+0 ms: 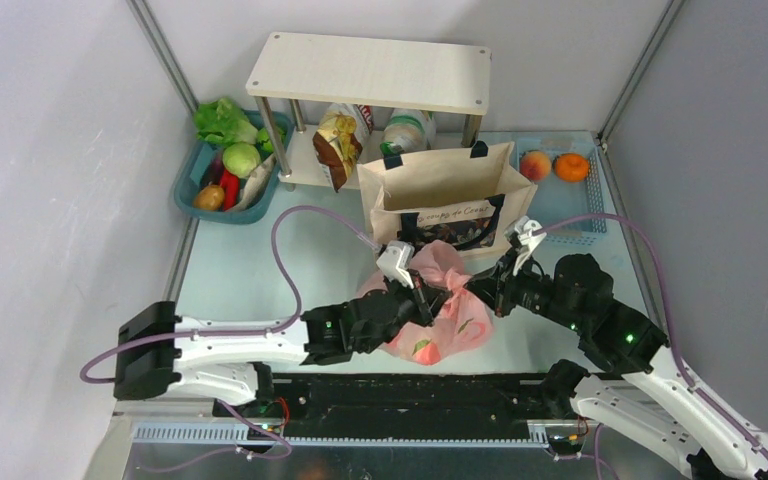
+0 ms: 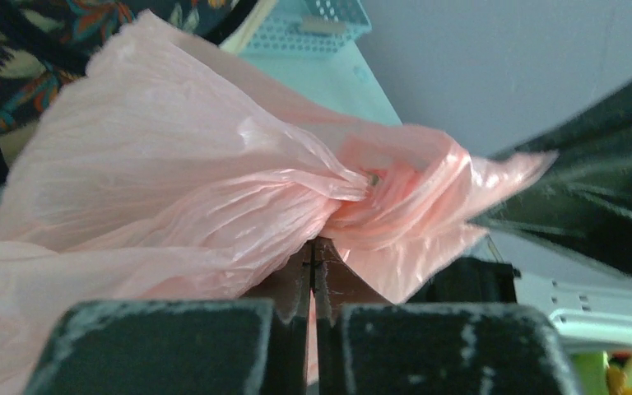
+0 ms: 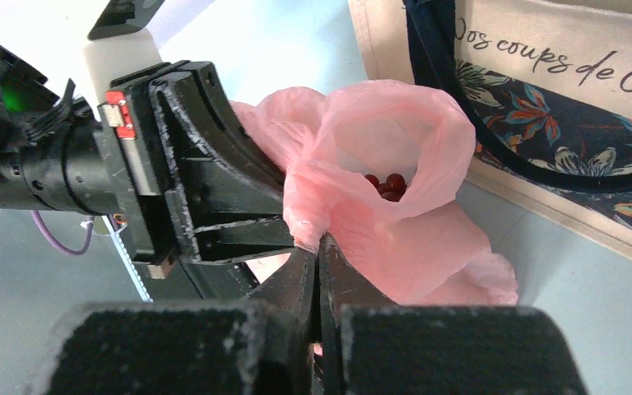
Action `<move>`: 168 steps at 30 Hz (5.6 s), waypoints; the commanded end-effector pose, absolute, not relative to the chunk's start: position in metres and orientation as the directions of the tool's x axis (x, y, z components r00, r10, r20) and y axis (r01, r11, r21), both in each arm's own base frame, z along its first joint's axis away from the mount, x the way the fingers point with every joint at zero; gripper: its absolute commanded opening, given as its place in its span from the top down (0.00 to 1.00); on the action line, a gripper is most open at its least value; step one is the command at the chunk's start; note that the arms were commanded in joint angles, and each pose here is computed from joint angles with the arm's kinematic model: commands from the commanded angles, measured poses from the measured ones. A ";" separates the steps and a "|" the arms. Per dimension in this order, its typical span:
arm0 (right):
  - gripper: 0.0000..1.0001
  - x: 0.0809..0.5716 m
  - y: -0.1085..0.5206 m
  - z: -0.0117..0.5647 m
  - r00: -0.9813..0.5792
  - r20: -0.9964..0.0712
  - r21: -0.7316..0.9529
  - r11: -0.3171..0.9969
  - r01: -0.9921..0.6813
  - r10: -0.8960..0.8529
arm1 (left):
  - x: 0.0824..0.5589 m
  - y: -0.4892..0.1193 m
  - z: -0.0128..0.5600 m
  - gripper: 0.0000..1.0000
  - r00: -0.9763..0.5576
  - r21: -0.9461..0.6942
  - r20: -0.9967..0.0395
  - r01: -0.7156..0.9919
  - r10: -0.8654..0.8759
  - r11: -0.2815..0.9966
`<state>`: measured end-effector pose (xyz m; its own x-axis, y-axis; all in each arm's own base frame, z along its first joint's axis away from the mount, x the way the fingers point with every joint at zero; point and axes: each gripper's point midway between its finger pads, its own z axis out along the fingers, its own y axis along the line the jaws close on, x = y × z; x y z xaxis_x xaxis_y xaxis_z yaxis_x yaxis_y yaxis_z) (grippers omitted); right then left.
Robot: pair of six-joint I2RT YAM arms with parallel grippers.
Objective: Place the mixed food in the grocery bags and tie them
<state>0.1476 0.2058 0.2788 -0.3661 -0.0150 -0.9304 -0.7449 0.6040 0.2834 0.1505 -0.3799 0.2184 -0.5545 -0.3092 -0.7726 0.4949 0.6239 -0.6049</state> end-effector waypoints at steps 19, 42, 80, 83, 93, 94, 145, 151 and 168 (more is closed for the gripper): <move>1.00 0.153 0.247 0.346 -0.285 -0.945 0.326 0.569 -0.755 0.163 | 0.185 -0.411 0.279 1.00 -0.484 -0.605 -0.761 0.770 -0.431 0.203; 1.00 0.147 0.334 0.332 -0.400 -0.916 0.315 0.697 -0.644 0.044 | 0.141 -0.349 0.288 1.00 -0.589 -0.594 -0.745 0.799 -0.312 -0.089; 0.68 0.126 0.202 0.321 -0.520 -0.844 0.447 0.714 -0.540 0.135 | 0.131 -0.355 0.291 1.00 -0.727 -0.679 -0.608 0.684 -0.318 -0.266; 0.69 0.128 0.204 0.300 -0.549 -0.831 0.424 0.742 -0.519 0.091 | 0.130 -0.356 0.290 1.00 -0.733 -0.684 -0.604 0.678 -0.314 -0.268; 0.61 0.112 0.248 0.261 -0.629 -0.777 0.457 0.662 -0.594 -0.028 | 0.127 -0.368 0.290 1.00 -0.762 -0.706 -0.580 0.647 -0.290 -0.289; 0.59 0.112 0.251 0.261 -0.627 -0.779 0.464 0.649 -0.603 -0.026 | 0.127 -0.369 0.291 1.00 -0.763 -0.707 -0.578 0.645 -0.288 -0.291; 1.00 0.115 0.234 0.279 -0.647 -0.758 0.578 0.547 -0.606 0.083 | 0.116 -0.376 0.291 0.93 -0.786 -0.716 -0.571 0.618 -0.236 -0.325; 1.00 0.116 0.230 0.281 -0.639 -0.763 0.574 0.554 -0.603 0.096 | 0.125 -0.360 0.286 0.82 -0.775 -0.725 -0.570 0.631 -0.273 -0.278; 1.00 0.119 0.227 0.284 -0.629 -0.767 0.574 0.567 -0.590 0.122 | 0.126 -0.284 0.270 0.68 -0.616 -0.701 -0.686 0.702 -0.387 0.127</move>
<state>0.1155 0.2268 0.2705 -0.6496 0.0753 -0.7565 -0.5900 0.5777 0.5641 0.1211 -0.2979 0.2904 -0.6640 -0.3773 -0.6455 0.7049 -0.0281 -0.7087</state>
